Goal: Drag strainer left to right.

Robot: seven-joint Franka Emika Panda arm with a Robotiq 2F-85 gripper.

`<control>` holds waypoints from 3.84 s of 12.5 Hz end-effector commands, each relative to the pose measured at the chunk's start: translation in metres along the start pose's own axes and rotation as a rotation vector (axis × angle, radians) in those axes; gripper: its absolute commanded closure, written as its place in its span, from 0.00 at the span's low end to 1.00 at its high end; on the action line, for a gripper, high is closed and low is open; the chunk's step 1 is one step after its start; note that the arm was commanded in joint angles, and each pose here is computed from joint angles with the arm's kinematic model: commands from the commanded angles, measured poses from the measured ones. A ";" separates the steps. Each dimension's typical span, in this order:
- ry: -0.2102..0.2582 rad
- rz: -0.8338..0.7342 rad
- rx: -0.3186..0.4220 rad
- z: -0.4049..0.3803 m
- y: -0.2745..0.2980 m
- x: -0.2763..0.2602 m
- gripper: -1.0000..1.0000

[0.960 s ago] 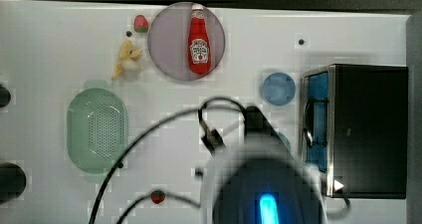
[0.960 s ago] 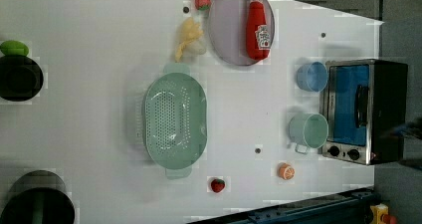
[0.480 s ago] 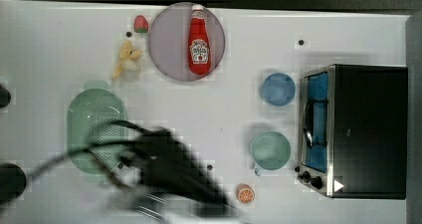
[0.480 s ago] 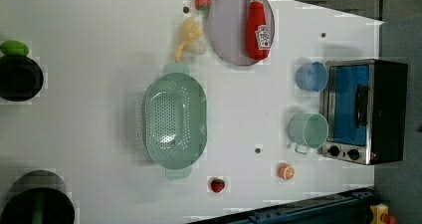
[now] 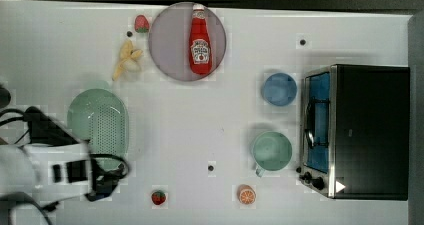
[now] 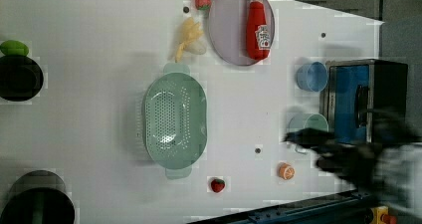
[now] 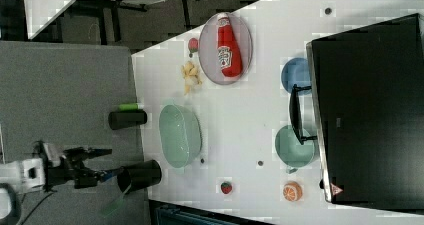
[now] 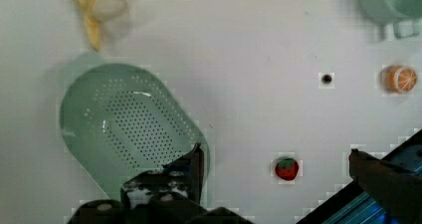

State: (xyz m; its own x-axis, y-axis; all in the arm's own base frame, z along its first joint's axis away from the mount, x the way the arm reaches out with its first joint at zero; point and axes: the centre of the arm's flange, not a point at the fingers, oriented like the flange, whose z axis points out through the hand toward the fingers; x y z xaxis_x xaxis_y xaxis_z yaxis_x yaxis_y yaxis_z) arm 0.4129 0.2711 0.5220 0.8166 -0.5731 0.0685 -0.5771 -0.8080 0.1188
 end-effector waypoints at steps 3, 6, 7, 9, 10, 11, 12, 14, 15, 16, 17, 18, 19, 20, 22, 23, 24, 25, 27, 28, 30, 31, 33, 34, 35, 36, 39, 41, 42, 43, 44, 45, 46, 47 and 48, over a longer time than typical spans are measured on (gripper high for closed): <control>-0.068 0.473 0.032 0.095 -0.051 -0.023 0.00; -0.152 0.684 0.068 0.167 -0.073 -0.033 0.00; -0.180 0.730 0.073 0.190 -0.076 -0.033 0.00; -0.221 0.801 0.085 0.228 -0.082 -0.036 0.00; -0.235 0.819 0.082 0.245 -0.085 -0.038 0.00; -0.244 0.829 0.079 0.259 -0.088 -0.040 0.00; -0.254 0.850 0.076 0.272 -0.090 -0.041 0.00; -0.265 0.892 0.071 0.298 -0.092 -0.039 0.00; -0.259 0.883 0.072 0.310 -0.092 -0.036 0.00; -0.252 0.876 0.074 0.322 -0.091 -0.033 0.00; -0.253 0.878 0.077 0.332 -0.090 -0.030 0.00; -0.261 0.887 0.088 0.341 -0.090 -0.027 0.00; -0.262 0.897 0.090 0.348 -0.088 -0.023 0.00; -0.250 0.901 0.080 0.354 -0.084 -0.018 0.00; -0.240 0.910 0.080 0.357 -0.081 -0.011 0.00; -0.238 0.915 0.075 0.358 -0.078 -0.009 0.00; -0.235 0.924 0.072 0.360 -0.075 -0.005 0.00; -0.230 0.935 0.069 0.362 -0.070 0.001 0.00; -0.217 0.958 0.064 0.364 -0.057 0.016 0.00; -0.210 0.960 0.061 0.365 -0.049 0.022 0.00; -0.196 0.952 0.062 0.363 -0.034 0.037 0.00; -0.192 0.952 0.059 0.363 -0.026 0.043 0.00; -0.187 0.949 0.052 0.367 -0.009 0.055 0.00; -0.184 0.946 0.043 0.370 0.000 0.061 0.00; -0.182 0.941 0.044 0.371 0.007 0.068 0.00; -0.178 0.944 0.038 0.373 0.016 0.076 0.00; -0.168 0.943 0.028 0.378 0.045 0.098 0.00; -0.163 0.942 0.022 0.382 0.064 0.115 0.00; -0.160 0.949 0.019 0.384 0.073 0.123 0.00; -0.157 0.953 0.019 0.386 0.082 0.132 0.00; -0.152 0.956 0.018 0.386 0.090 0.140 0.00; -0.147 0.953 0.018 0.387 0.098 0.147 0.00; -0.142 0.950 0.016 0.387 0.107 0.153 0.00; -0.136 0.938 0.015 0.388 0.114 0.160 0.00; -0.131 0.936 0.011 0.390 0.123 0.166 0.00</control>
State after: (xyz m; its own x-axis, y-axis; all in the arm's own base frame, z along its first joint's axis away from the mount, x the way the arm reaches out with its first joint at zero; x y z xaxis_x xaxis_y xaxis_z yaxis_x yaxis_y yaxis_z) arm 0.4572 0.0300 0.1486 -0.0521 -0.9983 0.0274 -0.9941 0.0544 0.0934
